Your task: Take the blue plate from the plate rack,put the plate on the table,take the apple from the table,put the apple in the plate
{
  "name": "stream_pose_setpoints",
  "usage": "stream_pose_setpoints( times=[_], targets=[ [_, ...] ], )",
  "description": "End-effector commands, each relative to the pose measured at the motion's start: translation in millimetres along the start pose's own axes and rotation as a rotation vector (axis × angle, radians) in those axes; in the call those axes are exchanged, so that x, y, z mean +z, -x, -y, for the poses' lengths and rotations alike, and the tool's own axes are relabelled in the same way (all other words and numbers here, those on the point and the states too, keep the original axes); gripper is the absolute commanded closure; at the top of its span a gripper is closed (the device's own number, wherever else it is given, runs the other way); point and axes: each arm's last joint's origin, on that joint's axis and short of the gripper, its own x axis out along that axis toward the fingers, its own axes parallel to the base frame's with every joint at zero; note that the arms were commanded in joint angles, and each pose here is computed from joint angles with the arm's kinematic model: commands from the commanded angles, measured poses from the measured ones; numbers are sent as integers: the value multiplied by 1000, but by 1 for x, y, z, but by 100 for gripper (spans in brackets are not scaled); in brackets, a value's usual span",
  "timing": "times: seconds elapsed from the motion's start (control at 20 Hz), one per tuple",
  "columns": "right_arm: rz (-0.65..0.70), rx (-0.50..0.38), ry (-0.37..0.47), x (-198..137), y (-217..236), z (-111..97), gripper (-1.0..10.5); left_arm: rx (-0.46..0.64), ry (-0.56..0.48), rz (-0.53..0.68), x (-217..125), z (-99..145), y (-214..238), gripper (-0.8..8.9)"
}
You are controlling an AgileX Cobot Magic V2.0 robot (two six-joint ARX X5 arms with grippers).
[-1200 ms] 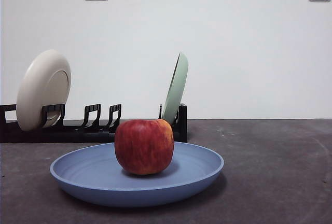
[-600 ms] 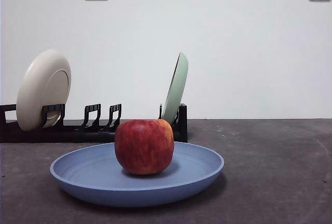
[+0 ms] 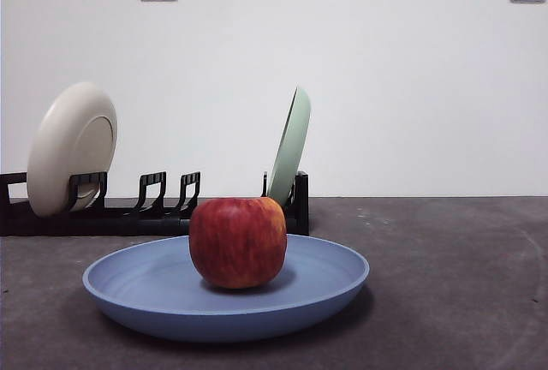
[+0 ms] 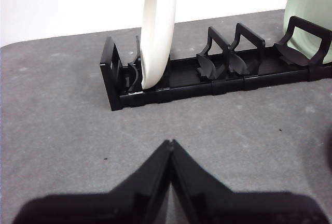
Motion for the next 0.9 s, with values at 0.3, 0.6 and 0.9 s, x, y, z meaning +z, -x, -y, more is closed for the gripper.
stream_pose_setpoints(
  times=[0.3, 0.6, 0.9],
  targets=[
    [291, -7, -81, -101, -56, 1, 946, 3, 8, 1, -2, 0, -1, 817],
    [261, -47, -91, -127, -64, 1, 946, 2, 8, -2, -2, 0, -1, 817],
    [232, -43, -92, -143, -67, -2, 946, 2, 8, -4, -3, 0, -1, 817]
  ],
)
